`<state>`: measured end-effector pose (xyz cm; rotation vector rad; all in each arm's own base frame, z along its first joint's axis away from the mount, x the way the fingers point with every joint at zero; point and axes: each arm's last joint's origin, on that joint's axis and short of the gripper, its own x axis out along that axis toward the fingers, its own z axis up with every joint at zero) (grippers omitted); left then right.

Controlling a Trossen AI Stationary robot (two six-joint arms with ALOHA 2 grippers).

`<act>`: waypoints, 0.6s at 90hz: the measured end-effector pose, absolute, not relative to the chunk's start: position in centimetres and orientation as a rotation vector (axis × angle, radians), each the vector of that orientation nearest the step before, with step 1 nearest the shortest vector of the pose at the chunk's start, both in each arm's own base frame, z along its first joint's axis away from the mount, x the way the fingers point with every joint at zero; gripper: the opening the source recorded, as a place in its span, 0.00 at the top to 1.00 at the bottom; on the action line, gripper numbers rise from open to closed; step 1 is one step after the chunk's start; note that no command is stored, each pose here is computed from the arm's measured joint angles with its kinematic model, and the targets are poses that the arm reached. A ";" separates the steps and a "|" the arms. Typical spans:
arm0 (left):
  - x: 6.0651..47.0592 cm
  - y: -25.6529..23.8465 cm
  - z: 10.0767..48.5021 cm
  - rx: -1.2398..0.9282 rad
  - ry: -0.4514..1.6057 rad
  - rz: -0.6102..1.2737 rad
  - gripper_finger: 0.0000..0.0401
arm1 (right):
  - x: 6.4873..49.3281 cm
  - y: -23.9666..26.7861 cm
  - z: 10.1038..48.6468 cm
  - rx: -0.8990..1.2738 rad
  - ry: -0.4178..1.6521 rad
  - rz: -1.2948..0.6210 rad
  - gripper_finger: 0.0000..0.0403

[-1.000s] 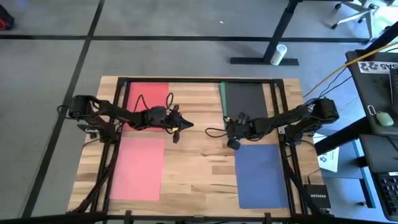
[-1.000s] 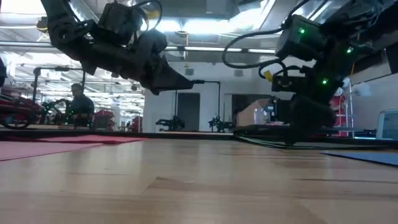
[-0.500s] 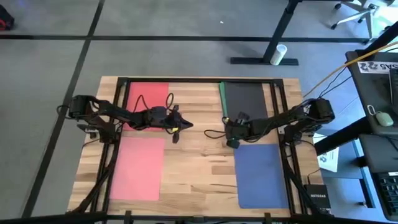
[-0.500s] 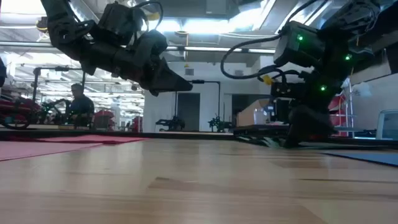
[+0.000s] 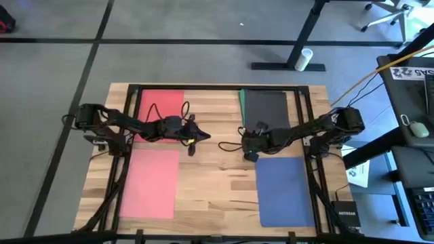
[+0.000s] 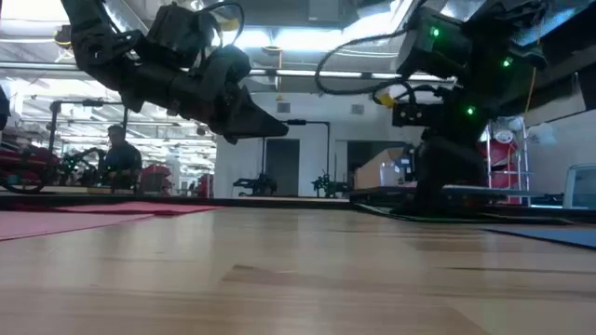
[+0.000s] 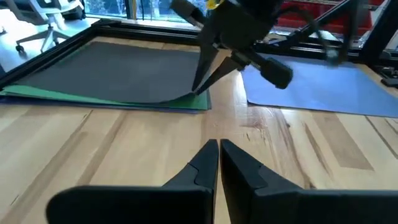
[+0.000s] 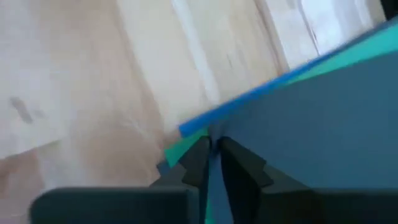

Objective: Organize paper
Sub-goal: Put the black paper on the bottom center of the table

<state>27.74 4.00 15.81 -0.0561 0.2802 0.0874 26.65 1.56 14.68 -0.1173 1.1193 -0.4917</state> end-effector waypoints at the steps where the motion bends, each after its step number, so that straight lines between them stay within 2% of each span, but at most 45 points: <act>1: 27.7 4.0 15.8 -0.056 0.280 0.087 1.00 | 26.7 1.7 14.8 -0.120 1.117 -0.488 0.98; 23: 27.7 4.0 15.8 -0.056 0.278 0.087 1.00 | 28.1 3.0 16.4 -0.128 1.042 -0.441 1.00; 54: 27.8 4.0 15.9 -0.056 0.275 0.088 1.00 | 30.5 3.5 17.3 -0.083 0.841 -0.270 1.00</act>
